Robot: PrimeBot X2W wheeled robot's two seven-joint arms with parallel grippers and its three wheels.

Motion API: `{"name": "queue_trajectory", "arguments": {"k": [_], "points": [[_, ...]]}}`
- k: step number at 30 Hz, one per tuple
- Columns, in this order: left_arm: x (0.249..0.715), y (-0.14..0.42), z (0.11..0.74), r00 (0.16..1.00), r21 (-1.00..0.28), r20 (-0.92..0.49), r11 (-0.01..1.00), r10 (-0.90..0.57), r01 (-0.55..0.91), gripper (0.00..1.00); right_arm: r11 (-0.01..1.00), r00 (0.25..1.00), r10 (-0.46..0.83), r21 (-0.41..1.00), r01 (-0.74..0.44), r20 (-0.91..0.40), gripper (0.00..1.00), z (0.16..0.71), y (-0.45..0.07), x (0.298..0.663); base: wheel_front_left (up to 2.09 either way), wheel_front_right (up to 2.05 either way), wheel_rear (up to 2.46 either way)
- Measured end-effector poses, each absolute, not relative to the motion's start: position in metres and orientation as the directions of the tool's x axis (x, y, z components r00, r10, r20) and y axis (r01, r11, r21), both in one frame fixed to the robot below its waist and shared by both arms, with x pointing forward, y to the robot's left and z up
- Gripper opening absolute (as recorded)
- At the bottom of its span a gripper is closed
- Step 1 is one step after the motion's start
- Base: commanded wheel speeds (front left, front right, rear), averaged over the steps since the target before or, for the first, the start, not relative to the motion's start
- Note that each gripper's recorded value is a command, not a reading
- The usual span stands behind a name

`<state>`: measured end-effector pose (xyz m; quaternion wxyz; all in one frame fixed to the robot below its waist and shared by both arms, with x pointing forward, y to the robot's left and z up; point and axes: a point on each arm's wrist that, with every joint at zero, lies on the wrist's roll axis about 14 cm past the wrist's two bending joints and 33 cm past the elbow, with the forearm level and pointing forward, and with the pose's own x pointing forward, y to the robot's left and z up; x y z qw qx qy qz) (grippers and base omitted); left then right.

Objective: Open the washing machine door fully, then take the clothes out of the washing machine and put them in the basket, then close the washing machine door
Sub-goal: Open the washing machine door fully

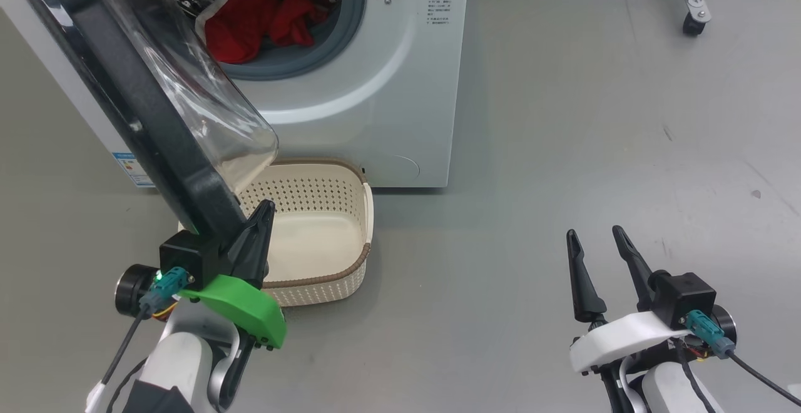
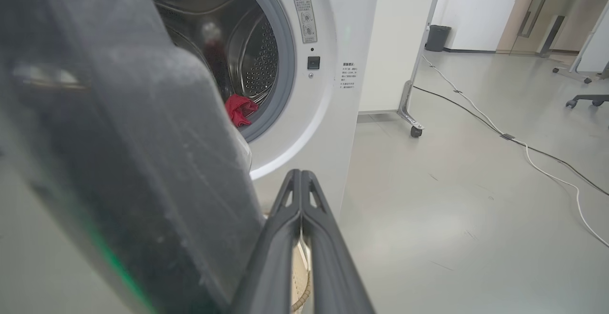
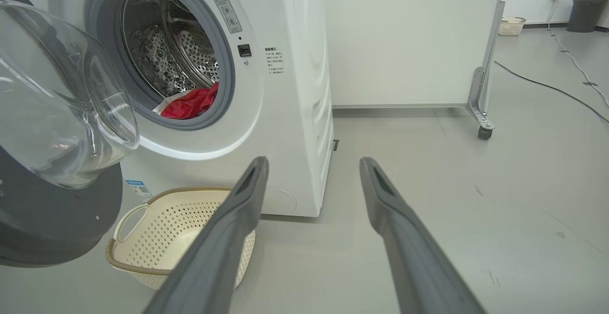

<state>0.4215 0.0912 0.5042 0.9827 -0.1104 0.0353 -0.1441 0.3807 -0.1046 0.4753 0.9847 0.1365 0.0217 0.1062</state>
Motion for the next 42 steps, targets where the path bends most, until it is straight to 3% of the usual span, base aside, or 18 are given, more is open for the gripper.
{"name": "queue_trajectory", "arguments": {"k": [24, 42], "points": [[0.409, 0.128, 0.492, 0.981, -0.247, -0.053, 0.955, -0.184, 0.166, 0.0, 0.92, 0.956, 0.294, 0.275, -0.279, -0.015, 1.0, 0.473, -0.076, 0.393, 0.0, 0.0, 0.0], [0.383, 0.203, 0.495, 0.998, -0.268, -0.036, 0.961, 0.06, -0.068, 0.0, 0.859, 0.893, 0.451, 0.281, -0.429, -0.014, 1.0, 0.471, -0.021, 0.396, 0.0, 0.0, 0.0]]}}
